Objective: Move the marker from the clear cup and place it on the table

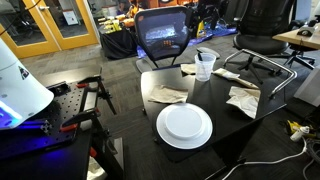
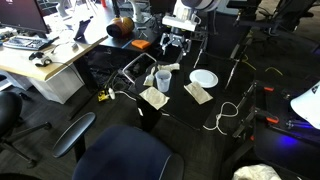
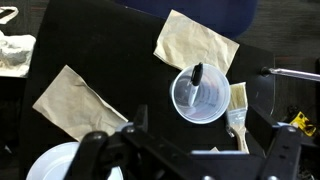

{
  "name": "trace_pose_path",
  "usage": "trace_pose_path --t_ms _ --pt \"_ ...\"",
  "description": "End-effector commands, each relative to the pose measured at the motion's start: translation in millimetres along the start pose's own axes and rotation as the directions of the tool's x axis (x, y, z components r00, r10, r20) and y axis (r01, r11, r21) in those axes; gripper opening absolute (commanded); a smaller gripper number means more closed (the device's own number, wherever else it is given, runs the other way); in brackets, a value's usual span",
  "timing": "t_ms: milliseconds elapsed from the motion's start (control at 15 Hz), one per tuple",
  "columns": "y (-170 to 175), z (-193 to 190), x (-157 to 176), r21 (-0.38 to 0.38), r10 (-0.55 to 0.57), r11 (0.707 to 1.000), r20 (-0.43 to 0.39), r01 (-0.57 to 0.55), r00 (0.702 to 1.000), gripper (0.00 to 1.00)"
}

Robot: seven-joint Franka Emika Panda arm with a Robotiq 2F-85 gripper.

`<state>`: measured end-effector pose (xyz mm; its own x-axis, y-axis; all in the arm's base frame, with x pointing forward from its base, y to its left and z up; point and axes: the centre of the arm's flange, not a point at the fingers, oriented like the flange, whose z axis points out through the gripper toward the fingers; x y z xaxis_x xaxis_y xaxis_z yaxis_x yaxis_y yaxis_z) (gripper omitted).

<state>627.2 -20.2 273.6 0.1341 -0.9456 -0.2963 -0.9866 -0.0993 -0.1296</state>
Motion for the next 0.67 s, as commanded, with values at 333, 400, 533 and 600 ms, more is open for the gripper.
trace_pose_path --t_ms 333,400,533,600 --pt "-1.9 4.6 -3.9 -0.001 0.013 1.0 0.008 -0.013 1.0 1.0" --pt "-3.0 8.3 -5.8 0.005 0.028 1.0 0.0 -0.028 1.0 1.0" --pt "-3.3 16.0 -8.6 0.003 0.032 0.999 0.001 -0.032 1.0 1.0" --pt "-3.4 20.1 -9.9 0.003 0.033 0.999 -0.003 -0.033 0.999 1.0"
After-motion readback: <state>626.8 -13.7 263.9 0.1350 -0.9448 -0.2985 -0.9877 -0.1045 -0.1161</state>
